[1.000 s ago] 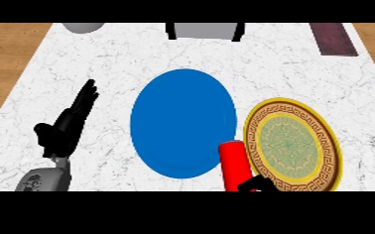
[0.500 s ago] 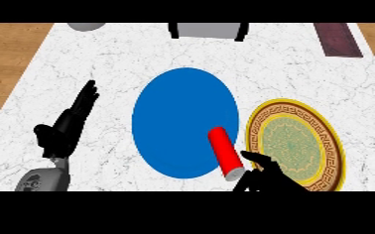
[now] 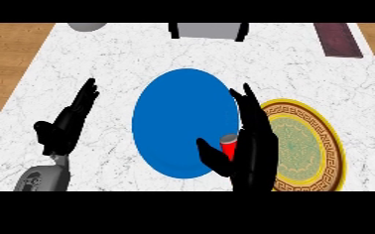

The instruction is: Pick the can from the plate and place it in the plate

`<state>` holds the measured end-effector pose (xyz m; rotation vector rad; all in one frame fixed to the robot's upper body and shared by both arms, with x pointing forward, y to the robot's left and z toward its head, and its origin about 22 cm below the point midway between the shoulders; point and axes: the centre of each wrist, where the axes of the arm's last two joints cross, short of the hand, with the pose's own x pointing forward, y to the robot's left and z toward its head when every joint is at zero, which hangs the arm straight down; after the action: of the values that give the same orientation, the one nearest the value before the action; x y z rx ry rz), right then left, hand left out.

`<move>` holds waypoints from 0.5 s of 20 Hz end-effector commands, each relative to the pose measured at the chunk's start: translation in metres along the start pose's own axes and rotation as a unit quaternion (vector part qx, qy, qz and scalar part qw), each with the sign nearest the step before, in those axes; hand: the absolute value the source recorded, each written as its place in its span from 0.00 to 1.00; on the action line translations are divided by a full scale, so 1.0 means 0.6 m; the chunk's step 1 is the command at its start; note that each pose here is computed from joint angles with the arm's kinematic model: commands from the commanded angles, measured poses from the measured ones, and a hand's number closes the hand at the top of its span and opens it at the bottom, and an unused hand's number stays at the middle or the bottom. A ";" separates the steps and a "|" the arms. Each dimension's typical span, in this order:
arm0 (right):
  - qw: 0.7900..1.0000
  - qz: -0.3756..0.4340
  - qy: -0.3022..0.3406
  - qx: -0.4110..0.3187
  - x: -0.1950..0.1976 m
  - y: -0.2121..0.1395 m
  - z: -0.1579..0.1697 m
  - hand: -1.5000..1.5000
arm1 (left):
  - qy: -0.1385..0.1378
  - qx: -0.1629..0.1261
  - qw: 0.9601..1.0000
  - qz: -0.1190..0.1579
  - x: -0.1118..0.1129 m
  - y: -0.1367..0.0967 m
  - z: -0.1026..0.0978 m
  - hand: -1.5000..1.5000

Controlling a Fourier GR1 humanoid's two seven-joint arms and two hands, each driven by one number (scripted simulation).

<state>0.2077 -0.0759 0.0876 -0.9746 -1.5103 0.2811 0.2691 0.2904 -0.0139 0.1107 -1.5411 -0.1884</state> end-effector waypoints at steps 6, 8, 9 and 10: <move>0.964 -0.230 0.078 -0.108 -0.012 0.018 -0.038 0.00 | 0.008 0.016 1.000 -0.001 -0.006 0.004 0.015 0.50; 0.959 -0.244 0.079 -0.118 -0.034 0.030 -0.022 0.00 | 0.009 0.027 1.000 -0.006 -0.006 0.014 0.012 0.50; 0.958 -0.250 0.089 -0.106 -0.036 0.024 -0.018 0.00 | 0.020 0.021 1.000 0.005 -0.020 0.000 0.027 0.50; 0.958 -0.253 0.076 -0.109 -0.052 0.022 -0.002 0.00 | 0.017 0.029 0.999 -0.004 -0.007 0.024 0.031 0.50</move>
<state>0.2254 -0.0846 0.0718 -0.7960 -1.6117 -0.1475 0.2587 0.2966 -0.0192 0.1418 -1.5223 -0.1562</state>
